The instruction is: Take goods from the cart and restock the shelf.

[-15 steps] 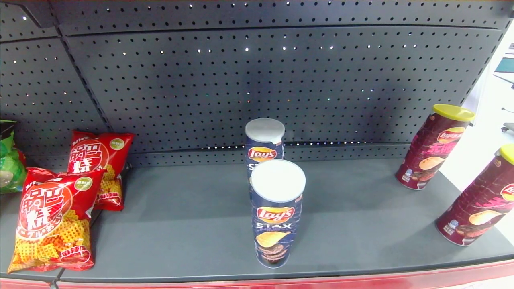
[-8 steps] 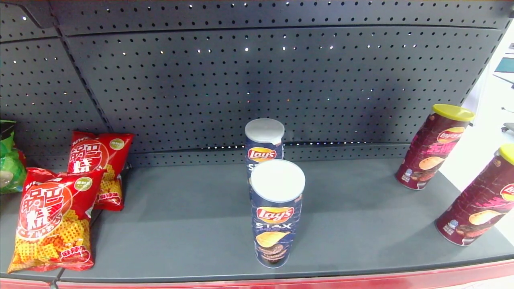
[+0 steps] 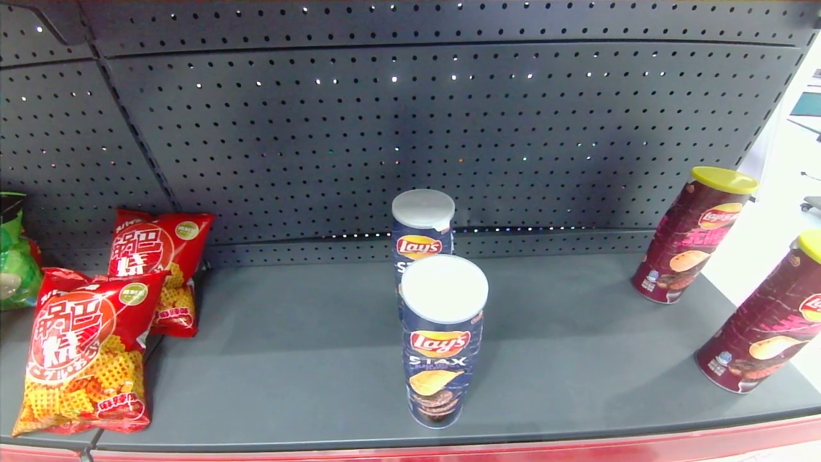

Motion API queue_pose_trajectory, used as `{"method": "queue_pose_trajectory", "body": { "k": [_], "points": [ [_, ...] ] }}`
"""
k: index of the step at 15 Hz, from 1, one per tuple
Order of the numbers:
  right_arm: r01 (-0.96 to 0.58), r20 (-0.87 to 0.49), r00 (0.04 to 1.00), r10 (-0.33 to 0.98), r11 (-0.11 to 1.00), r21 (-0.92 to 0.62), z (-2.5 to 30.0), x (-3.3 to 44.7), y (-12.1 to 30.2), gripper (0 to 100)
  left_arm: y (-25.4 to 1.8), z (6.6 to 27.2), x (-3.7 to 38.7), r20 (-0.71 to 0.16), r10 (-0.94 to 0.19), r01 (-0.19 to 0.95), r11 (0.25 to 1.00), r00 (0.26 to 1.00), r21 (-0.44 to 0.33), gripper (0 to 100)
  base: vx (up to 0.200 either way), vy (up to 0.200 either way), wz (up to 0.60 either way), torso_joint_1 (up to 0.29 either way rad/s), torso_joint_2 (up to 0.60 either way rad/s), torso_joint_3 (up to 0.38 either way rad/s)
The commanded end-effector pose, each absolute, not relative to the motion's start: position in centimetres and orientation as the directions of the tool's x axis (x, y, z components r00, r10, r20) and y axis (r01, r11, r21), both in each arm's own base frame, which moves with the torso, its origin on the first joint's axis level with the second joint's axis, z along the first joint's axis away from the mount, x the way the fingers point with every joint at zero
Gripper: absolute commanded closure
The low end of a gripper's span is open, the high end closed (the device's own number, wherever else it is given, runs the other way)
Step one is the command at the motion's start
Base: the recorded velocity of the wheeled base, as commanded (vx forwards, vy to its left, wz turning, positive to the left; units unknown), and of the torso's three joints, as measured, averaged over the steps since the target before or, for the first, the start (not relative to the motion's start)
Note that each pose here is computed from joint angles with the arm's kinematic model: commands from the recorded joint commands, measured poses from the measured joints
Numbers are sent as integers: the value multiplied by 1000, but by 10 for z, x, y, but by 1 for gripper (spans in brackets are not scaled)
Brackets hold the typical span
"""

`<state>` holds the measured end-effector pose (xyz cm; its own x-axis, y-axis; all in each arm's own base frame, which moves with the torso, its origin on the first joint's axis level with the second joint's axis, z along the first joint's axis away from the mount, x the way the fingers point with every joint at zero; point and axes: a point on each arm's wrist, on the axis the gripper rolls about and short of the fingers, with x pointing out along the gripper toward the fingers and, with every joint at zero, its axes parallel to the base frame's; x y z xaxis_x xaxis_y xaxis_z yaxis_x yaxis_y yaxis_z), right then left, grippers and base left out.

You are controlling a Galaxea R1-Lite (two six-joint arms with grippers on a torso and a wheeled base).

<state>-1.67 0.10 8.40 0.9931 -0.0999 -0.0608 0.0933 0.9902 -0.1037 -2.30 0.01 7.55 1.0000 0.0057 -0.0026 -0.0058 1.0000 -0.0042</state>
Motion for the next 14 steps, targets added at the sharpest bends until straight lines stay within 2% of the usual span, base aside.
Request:
{"method": "queue_pose_trajectory", "body": {
  "k": [1, 3, 6, 7, 9, 14],
  "points": [
    [90, -58, 994, -96, 990, -107, 85, -17, 0, 0, 0, 75, -23, -3, 6, -6, 1000, 1000, -5, 0, 0, 0, 0, 0, 0, 0],
    [153, -32, 987, -157, 982, -107, 84, -20, -3, 0, 0, 75, -23, -3, 6, -6, 1000, 1000, -5, 0, 0, 0, 0, 0, 0, 0],
    [175, -8, 984, -177, 979, -104, 84, -21, -3, 0, 0, 75, -23, -3, 5, -5, 1000, 1000, -5, 0, 0, 0, 0, 0, 0, 0],
    [164, 3, 986, -165, 981, -105, 84, -22, -3, 0, 0, 75, -23, -3, 6, -6, 1000, 1000, -5, 0, 0, 0, 0, 0, 0, 0],
    [49, 15, 999, -48, 992, -116, 83, -22, 0, 0, 0, 75, -23, -3, 6, -6, 1000, 1000, -5, 0, 0, 0, 0, 0, 0, 0],
    [15, 44, 999, -11, 994, -105, 82, -24, 0, 0, 0, 75, -23, -3, 5, -5, 1000, 1000, -5, 0, 0, 0, 0, 0, 0, 0]
  ]
}}
